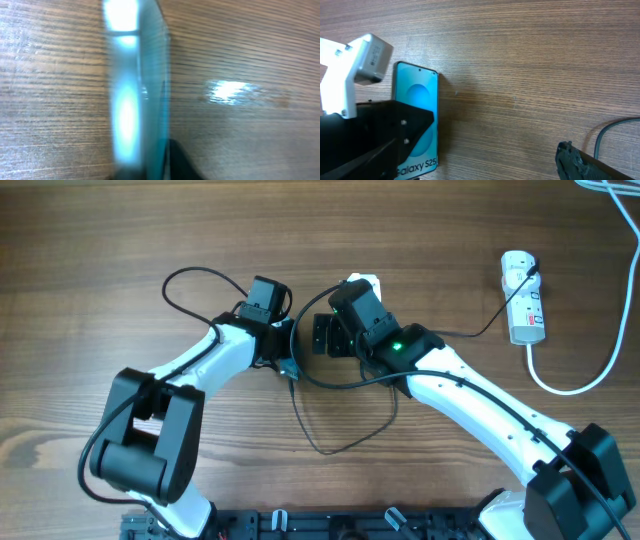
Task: Plug charger to phone and switch on socket
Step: 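Hold the phone upright with the left gripper beside the right gripper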
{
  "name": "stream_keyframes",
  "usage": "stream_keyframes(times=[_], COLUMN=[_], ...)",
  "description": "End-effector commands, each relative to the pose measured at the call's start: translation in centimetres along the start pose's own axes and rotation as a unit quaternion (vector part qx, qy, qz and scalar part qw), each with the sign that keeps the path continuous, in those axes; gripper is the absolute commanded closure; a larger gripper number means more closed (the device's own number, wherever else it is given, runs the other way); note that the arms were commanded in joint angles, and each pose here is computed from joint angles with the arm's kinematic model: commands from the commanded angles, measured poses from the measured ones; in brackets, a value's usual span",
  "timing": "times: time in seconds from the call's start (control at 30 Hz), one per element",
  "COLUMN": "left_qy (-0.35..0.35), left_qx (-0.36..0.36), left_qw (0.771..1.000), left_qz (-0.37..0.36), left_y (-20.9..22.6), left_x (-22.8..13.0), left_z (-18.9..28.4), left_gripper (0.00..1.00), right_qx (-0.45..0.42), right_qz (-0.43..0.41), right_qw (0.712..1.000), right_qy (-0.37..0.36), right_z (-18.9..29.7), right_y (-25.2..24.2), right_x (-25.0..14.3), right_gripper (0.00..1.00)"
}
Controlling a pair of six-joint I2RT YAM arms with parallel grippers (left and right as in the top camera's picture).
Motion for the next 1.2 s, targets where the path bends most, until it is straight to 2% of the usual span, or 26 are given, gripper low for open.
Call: stream_keyframes(times=[0.0, 0.2, 0.5, 1.17], left_qy=[0.001, 0.001, 0.001, 0.001], left_qx=[0.012, 0.012, 0.012, 0.012], left_qw=[1.0, 1.0, 1.0, 1.0], left_qz=[-0.011, -0.011, -0.011, -0.011], left_y=[0.21, 0.21, 0.2, 0.2], left_x=[-0.02, -0.02, -0.02, -0.02], left_z=[-0.51, -0.51, -0.51, -0.51], left_gripper=[0.78, 0.71, 0.66, 0.67], right_qx=[-0.003, -0.003, -0.003, -0.003], right_qz=[0.001, 0.001, 0.001, 0.001], right_qw=[1.0, 1.0, 1.0, 1.0], right_qy=[-0.017, -0.017, -0.017, -0.017], right_z=[0.56, 0.56, 0.56, 0.56], right_y=[0.15, 0.15, 0.15, 0.15], right_x=[0.77, 0.77, 0.77, 0.77], right_gripper=[0.0, 0.0, 0.0, 0.0])
Point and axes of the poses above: each gripper's point midway between its finger pads, its own z axis back along the fingers, its own y axis along the line the jaws close on, x = y × z, the point moved 6 cm from there along z, back along the fingers
